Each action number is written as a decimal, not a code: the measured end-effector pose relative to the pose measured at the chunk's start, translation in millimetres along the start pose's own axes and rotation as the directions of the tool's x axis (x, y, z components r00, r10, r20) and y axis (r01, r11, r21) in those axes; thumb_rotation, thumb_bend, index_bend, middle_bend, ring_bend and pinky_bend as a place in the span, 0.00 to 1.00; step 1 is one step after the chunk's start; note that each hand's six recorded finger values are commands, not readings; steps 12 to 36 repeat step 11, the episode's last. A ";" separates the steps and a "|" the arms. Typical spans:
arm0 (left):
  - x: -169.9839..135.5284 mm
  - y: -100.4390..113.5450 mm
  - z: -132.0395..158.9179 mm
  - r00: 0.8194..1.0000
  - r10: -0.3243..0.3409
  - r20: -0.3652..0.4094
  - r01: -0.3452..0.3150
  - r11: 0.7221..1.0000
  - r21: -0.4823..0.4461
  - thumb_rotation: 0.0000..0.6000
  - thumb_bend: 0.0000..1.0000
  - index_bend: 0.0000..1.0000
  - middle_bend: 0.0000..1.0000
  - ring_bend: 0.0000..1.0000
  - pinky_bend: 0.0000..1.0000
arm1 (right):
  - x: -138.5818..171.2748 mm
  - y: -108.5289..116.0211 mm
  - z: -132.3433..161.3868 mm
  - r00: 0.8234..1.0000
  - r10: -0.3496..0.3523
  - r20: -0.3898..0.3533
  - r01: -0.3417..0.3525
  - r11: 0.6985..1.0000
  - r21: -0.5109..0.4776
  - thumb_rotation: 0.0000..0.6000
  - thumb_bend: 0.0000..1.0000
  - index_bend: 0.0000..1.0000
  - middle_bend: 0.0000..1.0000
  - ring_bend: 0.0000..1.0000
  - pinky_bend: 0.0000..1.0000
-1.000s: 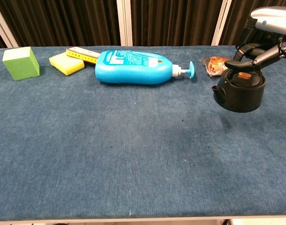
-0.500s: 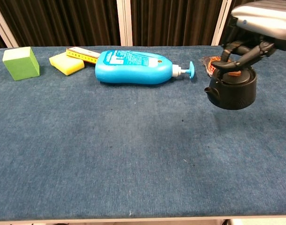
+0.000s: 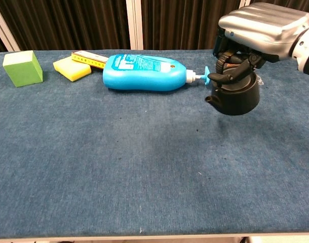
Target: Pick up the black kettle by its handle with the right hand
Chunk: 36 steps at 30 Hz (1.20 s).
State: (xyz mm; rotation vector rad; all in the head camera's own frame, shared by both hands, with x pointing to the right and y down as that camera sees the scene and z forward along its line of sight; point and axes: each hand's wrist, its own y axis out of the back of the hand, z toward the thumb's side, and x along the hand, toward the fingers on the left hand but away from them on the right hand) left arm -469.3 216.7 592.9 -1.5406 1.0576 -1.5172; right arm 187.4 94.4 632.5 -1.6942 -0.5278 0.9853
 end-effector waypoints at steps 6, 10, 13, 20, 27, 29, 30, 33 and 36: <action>0.7 -0.4 0.3 1.000 -0.002 0.002 0.002 1.000 0.001 1.00 0.02 0.17 0.16 0.09 0.00 | -1.4 0.5 0.3 1.000 -0.007 0.000 0.007 1.000 -0.007 0.80 0.49 1.00 1.00 1.00 0.63; 1.4 -0.3 1.1 1.000 -0.002 0.004 0.002 1.000 0.002 1.00 0.02 0.17 0.16 0.09 0.00 | -1.7 0.4 0.5 1.000 -0.010 0.001 0.010 1.000 -0.015 0.80 0.49 1.00 1.00 1.00 0.63; 1.5 -0.3 1.2 1.000 -0.002 0.004 0.002 1.000 0.002 1.00 0.02 0.17 0.16 0.09 0.00 | -1.8 0.4 0.4 1.000 -0.010 0.001 0.010 1.000 -0.017 0.80 0.49 1.00 1.00 1.00 0.63; 1.5 -0.3 1.2 1.000 -0.002 0.004 0.002 1.000 0.002 1.00 0.02 0.17 0.16 0.09 0.00 | -1.8 0.4 0.4 1.000 -0.010 0.001 0.010 1.000 -0.017 0.80 0.49 1.00 1.00 1.00 0.63; 1.5 -0.3 1.2 1.000 -0.002 0.004 0.002 1.000 0.002 1.00 0.02 0.17 0.16 0.09 0.00 | -1.8 0.4 0.4 1.000 -0.010 0.001 0.010 1.000 -0.017 0.80 0.49 1.00 1.00 1.00 0.63; 1.5 -0.3 1.2 1.000 -0.002 0.004 0.002 1.000 0.002 1.00 0.02 0.17 0.16 0.09 0.00 | -1.8 0.4 0.4 1.000 -0.010 0.001 0.010 1.000 -0.017 0.80 0.49 1.00 1.00 1.00 0.63; 1.5 -0.3 1.2 1.000 -0.002 0.004 0.002 1.000 0.002 1.00 0.02 0.17 0.16 0.09 0.00 | -1.8 0.4 0.4 1.000 -0.010 0.001 0.010 1.000 -0.017 0.80 0.49 1.00 1.00 1.00 0.63; 1.5 -0.3 1.2 1.000 -0.002 0.004 0.002 1.000 0.002 1.00 0.02 0.17 0.16 0.09 0.00 | -1.8 0.4 0.4 1.000 -0.010 0.001 0.010 1.000 -0.017 0.80 0.49 1.00 1.00 1.00 0.63; 1.5 -0.3 1.2 1.000 -0.002 0.004 0.002 1.000 0.002 1.00 0.02 0.17 0.16 0.09 0.00 | -1.8 0.4 0.4 1.000 -0.010 0.001 0.010 1.000 -0.017 0.80 0.49 1.00 1.00 1.00 0.63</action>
